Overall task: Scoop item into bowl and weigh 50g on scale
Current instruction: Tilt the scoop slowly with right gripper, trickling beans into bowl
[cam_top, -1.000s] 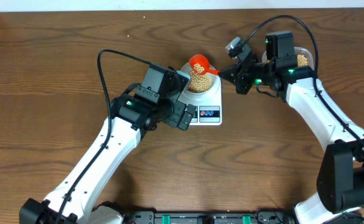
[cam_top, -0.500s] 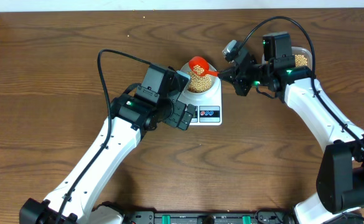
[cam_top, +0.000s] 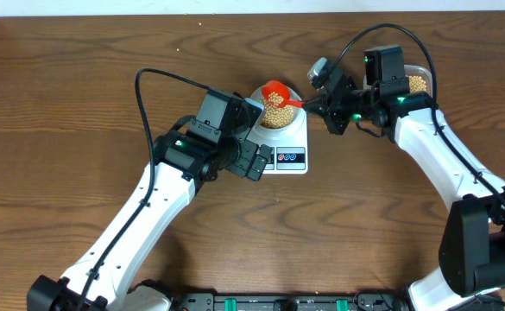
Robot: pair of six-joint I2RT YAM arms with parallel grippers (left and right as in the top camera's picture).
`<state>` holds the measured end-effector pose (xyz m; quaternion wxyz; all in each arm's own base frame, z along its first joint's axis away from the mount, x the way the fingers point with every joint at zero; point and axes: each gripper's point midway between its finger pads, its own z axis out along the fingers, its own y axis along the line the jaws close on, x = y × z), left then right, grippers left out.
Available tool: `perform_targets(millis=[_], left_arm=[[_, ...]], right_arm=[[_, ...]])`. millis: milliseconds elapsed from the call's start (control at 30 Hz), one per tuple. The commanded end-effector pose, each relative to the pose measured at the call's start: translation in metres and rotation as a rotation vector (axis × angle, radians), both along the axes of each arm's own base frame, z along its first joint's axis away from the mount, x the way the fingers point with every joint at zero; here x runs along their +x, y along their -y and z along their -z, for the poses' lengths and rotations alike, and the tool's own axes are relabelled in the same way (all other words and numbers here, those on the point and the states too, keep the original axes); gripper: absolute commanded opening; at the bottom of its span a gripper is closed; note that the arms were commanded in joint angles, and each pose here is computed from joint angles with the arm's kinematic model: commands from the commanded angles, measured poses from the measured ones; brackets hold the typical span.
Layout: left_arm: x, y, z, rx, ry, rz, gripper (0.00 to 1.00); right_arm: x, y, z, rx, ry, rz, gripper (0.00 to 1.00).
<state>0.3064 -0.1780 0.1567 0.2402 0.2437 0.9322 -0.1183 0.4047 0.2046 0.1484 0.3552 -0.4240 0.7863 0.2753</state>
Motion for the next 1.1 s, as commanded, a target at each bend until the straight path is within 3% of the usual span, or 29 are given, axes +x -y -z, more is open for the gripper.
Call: perform_targets(millis=[0,400,767,1067], left_arm=[[-0.001,-0.001,0.004,0.002,-0.013,0.006,1.00],[-0.001,-0.001,0.004,0.002,-0.013,0.006,1.00],[-0.001,-0.001,0.004,0.002,-0.013,0.006,1.00],[-0.001,-0.001,0.004,0.002,-0.013,0.006,1.00]], right_arm=[[-0.001,-0.002,-0.016,0.004,0.054,-0.025,0.01],[-0.002,-0.002,-0.015,-0.001,0.061,-0.033,0.01],[0.005,0.009,-0.016,0.081,-0.108,0.132,0.01],[0.009,0.011,-0.019,0.105,-0.118,0.157,0.01]])
